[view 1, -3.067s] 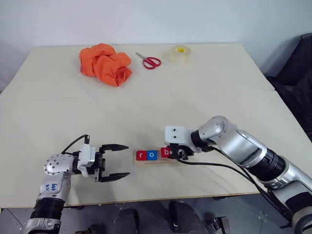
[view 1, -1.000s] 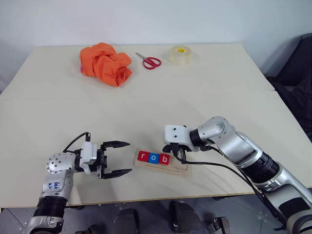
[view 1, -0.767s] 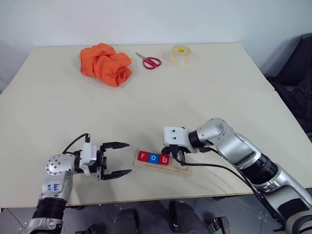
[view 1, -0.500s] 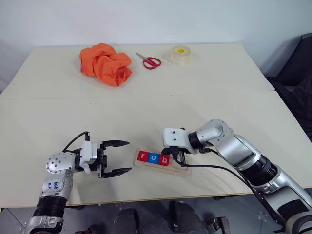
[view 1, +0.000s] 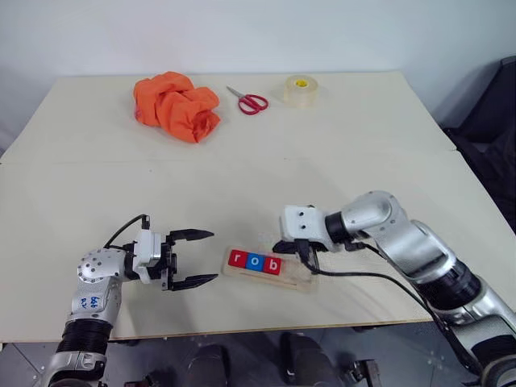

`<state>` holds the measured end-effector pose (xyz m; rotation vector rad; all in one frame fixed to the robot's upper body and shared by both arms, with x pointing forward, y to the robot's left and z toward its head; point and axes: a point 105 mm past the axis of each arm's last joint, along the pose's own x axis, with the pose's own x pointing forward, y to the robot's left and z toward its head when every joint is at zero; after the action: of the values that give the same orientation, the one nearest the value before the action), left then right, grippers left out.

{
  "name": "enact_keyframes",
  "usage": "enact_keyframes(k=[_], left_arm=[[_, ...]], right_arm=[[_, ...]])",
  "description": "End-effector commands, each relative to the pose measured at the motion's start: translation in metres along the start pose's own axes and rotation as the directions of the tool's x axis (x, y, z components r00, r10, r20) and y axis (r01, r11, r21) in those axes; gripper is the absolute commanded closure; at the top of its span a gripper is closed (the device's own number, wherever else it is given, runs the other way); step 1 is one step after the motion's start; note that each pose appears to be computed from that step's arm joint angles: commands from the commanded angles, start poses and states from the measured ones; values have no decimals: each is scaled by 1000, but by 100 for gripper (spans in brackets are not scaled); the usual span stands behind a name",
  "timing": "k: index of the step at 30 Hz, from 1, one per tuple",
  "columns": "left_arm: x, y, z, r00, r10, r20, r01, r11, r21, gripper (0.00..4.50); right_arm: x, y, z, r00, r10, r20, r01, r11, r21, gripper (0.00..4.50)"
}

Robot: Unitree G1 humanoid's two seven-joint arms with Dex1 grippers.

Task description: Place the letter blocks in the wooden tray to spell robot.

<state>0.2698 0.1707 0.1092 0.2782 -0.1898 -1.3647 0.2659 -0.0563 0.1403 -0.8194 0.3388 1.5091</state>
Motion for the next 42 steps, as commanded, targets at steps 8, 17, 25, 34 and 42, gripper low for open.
enact_keyframes(k=[8, 17, 25, 34, 42], left_arm=[[-9, 3, 4, 1000, 0, -7, 0, 1000, 25, 0], [-9, -3, 4, 1000, 8, -5, -8, 1000, 15, 0], [-11, -3, 4, 1000, 18, -12, -18, 1000, 15, 0], [-8, 3, 4, 1000, 17, -6, -17, 1000, 25, 0], [-6, 8, 5, 1000, 8, -3, -8, 999, 34, 0]], right_arm=[[13, 40, -5, 994, 97, -45, -95, 995, 37, 445], [24, 34, -35, 987, 65, -150, -56, 996, 64, 445], [12, 21, -50, 978, 17, -209, -5, 998, 58, 445], [6, 14, -56, 972, -18, -235, 30, 998, 48, 445], [2, 8, -66, 960, -57, -274, 67, 997, 29, 445]])
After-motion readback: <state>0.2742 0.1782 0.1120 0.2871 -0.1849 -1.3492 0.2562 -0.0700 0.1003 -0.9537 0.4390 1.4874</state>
